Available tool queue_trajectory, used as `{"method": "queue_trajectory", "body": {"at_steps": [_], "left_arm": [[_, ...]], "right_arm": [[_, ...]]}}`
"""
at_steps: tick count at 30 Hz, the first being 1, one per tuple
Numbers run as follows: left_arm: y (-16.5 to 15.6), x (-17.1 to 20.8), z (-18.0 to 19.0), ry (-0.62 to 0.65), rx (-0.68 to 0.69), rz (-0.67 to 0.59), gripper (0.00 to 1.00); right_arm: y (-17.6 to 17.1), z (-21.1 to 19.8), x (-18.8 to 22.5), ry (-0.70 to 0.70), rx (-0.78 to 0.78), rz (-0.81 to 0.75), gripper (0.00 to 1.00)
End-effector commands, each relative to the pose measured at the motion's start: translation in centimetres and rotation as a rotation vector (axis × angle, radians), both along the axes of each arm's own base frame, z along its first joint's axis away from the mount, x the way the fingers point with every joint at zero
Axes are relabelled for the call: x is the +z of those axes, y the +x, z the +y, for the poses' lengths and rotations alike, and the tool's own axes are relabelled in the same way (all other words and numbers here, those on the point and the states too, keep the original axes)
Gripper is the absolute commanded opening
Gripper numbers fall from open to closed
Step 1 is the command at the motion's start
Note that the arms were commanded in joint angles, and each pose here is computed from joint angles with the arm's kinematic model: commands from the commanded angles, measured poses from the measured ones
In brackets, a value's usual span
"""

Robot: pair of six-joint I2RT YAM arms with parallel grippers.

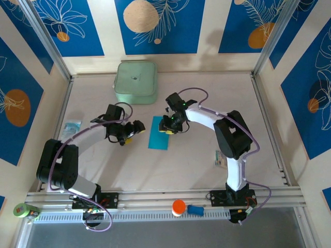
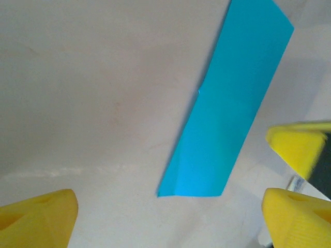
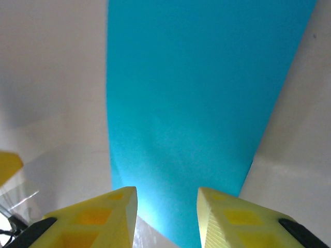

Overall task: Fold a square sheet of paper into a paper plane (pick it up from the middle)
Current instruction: Move the paper to the center of the table, then third fold the triangle at the center of the table.

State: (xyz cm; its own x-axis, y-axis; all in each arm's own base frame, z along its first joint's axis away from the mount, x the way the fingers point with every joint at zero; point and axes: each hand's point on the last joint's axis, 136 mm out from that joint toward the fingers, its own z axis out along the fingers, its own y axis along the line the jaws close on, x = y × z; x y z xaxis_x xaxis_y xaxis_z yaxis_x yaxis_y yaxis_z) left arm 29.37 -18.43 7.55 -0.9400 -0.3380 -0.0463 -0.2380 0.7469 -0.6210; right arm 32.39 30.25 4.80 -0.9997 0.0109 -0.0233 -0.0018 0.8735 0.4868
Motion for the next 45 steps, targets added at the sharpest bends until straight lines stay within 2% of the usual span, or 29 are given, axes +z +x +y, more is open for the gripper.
{"method": "queue_trajectory", "body": {"at_steps": [1, 5, 12, 18, 28, 39, 45], "left_arm": [[-1.2, 0.4, -2.0, -0.061, -0.057, 0.007, 0.87], [-2.0, -0.2, -3.3, -0.063, -0.099, 0.028, 0.78], [-2.4, -1.8, -5.3, -0.097, -0.134, 0.092, 0.55], [-2.3, -2.7, -5.6, -0.078, -0.140, 0.104, 0.40], [-2.1, -3.8, -5.3, -0.047, -0.129, 0.117, 0.39], [-0.6, -1.8, -7.5, -0.162, -0.161, 0.061, 0.36], [0.3, -2.2, -7.8, -0.165, -0.156, 0.067, 0.34]], "right_arm": [[0.1, 0.1, -1.4, -0.011, -0.035, 0.054, 0.35], [-0.1, -0.5, -2.7, -0.032, -0.032, 0.077, 0.34], [-0.9, -1.8, -4.8, -0.082, -0.014, 0.120, 0.31], [-1.3, -2.0, -5.2, -0.086, -0.007, 0.130, 0.28], [-1.1, -1.8, -5.0, -0.066, -0.006, 0.125, 0.27], [-1.2, -1.9, -5.0, -0.062, -0.008, 0.125, 0.26], [-1.3, -2.0, -5.1, -0.065, -0.007, 0.127, 0.26]]}}
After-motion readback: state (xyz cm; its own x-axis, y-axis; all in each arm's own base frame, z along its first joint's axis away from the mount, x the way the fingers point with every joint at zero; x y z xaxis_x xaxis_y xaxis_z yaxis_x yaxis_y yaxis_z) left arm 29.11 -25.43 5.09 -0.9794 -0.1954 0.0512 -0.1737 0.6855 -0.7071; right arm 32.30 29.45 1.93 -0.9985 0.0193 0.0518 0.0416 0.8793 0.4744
